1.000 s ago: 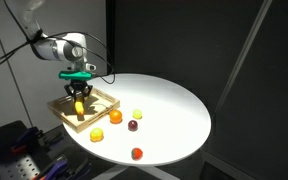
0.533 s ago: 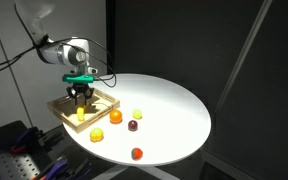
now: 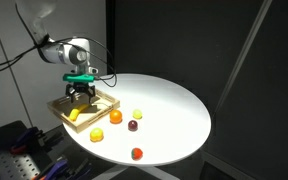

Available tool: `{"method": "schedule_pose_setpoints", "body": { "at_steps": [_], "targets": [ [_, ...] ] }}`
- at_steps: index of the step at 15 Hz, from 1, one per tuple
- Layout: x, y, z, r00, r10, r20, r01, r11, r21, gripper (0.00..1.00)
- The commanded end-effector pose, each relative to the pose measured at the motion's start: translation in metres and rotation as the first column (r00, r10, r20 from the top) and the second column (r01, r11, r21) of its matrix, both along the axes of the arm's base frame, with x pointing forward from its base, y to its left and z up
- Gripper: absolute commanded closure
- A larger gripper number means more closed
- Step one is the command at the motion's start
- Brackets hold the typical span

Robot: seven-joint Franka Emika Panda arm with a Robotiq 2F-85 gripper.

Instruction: Put the banana in the crate

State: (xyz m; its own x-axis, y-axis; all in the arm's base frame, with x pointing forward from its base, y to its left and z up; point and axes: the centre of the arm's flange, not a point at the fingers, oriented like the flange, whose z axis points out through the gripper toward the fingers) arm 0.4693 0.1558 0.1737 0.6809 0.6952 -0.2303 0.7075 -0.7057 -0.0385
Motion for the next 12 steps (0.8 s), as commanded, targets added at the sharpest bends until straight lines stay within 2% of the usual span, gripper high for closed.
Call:
{"method": "schedule_pose_setpoints", "body": {
  "at_steps": [1, 8, 12],
  "targets": [
    [-0.010, -0.007, 0.034, 0.999, -0.050, -0.009, 0.049, 0.998, -0.038, 0.00],
    [-0.039, -0.029, 0.097, 0.975, -0.223, 0.018, 0.224, 0.970, -0.092, 0.00],
    [-0.057, -0.054, 0.127, 0.928, -0.367, 0.062, 0.371, 0.922, -0.106, 0.00]
  ]
}}
